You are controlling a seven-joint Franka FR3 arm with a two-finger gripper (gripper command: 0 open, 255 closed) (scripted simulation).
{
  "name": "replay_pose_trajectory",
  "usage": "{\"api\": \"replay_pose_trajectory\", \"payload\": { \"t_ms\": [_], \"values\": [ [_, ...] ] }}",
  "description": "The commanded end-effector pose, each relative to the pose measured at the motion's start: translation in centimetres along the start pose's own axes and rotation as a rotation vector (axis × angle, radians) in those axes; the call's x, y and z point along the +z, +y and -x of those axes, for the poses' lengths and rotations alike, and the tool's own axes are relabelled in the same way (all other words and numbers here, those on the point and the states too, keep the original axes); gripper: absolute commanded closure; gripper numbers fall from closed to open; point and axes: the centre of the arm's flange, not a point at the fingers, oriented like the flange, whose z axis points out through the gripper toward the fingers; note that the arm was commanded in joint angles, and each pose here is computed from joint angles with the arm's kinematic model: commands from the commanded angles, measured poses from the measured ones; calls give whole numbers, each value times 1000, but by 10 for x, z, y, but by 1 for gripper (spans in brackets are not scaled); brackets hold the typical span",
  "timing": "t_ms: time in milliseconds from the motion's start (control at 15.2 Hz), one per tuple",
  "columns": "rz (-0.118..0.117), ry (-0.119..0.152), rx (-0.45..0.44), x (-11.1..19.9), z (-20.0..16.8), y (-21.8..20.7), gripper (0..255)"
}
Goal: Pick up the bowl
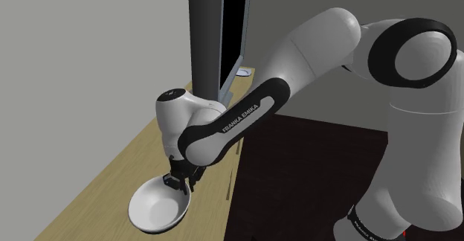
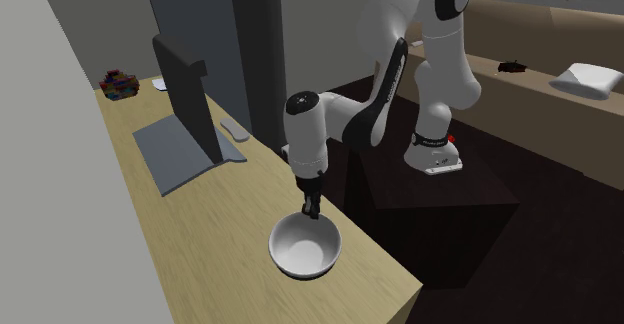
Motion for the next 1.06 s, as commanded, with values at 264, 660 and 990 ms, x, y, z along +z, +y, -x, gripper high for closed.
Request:
{"api": "replay_pose_trajectory", "payload": {
  "t_ms": [264, 660, 990],
  "values": [
    [0, 0, 0, -29, 2, 1, 255],
    [0, 0, 0, -60, 4, 3, 255],
    [0, 0, 0, -77, 6, 3, 255]
  ]
}}
